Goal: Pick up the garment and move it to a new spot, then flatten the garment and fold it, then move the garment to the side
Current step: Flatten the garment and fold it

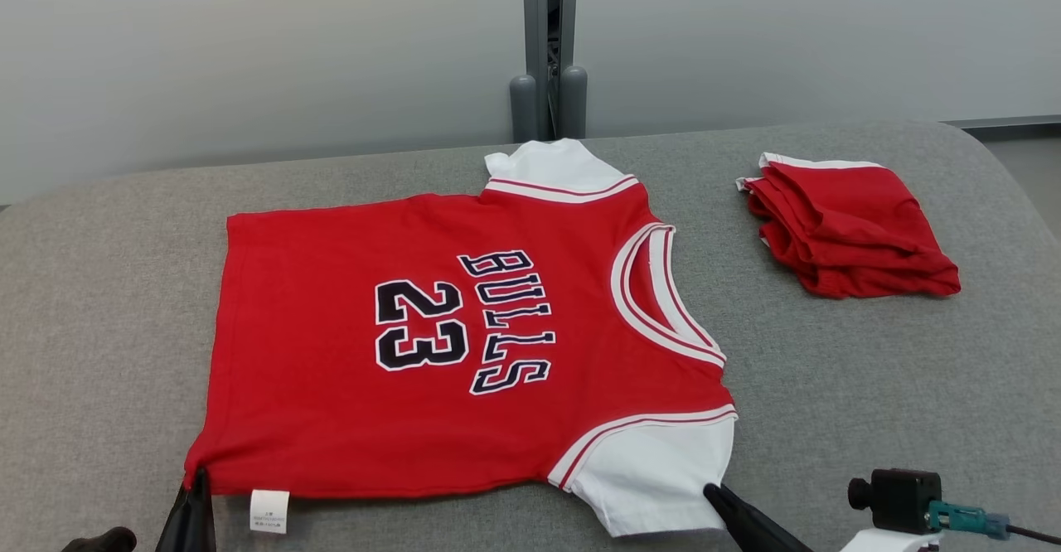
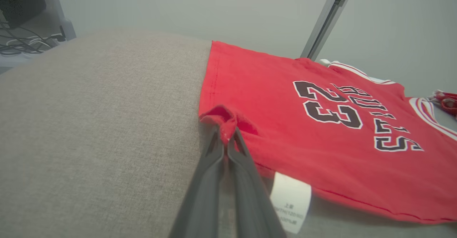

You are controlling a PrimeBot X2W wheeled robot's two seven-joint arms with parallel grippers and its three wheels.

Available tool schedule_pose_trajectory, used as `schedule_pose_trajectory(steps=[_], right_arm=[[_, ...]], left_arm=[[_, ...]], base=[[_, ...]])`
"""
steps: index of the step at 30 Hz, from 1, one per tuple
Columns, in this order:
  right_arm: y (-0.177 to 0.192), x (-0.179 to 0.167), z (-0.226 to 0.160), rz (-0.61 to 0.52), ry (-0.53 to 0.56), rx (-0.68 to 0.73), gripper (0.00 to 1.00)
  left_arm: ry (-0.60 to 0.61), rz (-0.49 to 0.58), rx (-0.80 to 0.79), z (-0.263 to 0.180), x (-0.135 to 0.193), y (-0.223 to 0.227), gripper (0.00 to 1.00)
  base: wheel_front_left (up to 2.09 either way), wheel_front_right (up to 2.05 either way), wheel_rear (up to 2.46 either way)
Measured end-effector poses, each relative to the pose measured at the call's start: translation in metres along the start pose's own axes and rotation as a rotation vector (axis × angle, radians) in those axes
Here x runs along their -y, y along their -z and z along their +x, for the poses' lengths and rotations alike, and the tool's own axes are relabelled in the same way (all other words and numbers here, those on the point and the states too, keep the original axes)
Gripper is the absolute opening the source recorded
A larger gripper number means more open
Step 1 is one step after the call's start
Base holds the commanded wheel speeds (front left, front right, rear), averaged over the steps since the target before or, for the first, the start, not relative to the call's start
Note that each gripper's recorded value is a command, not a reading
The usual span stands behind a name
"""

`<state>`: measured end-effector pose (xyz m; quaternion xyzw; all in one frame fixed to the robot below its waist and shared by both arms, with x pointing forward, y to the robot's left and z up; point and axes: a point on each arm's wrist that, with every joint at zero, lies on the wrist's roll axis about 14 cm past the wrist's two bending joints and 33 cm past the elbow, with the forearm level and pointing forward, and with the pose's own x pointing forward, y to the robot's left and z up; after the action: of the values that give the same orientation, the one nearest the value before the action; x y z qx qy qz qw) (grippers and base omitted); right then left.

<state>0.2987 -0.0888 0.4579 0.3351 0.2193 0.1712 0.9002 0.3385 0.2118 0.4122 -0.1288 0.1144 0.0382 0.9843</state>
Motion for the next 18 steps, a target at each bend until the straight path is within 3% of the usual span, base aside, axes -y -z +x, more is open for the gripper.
schedule_pose_trajectory(steps=[10,18], right_arm=[[-0.044,-0.021,0.023,-0.103,-0.066,0.112,0.0],[-0.064,-0.015,0.054,-0.166,-0.063,0.119,0.0]], left_arm=[[0.034,0.032,0.057,0.016,0.003,-0.023,0.0],[0.081,0.052,0.036,0.044,0.016,-0.031,0.0]], base=[[0.0,0.0,0.0],[0.0,0.0,0.0]])
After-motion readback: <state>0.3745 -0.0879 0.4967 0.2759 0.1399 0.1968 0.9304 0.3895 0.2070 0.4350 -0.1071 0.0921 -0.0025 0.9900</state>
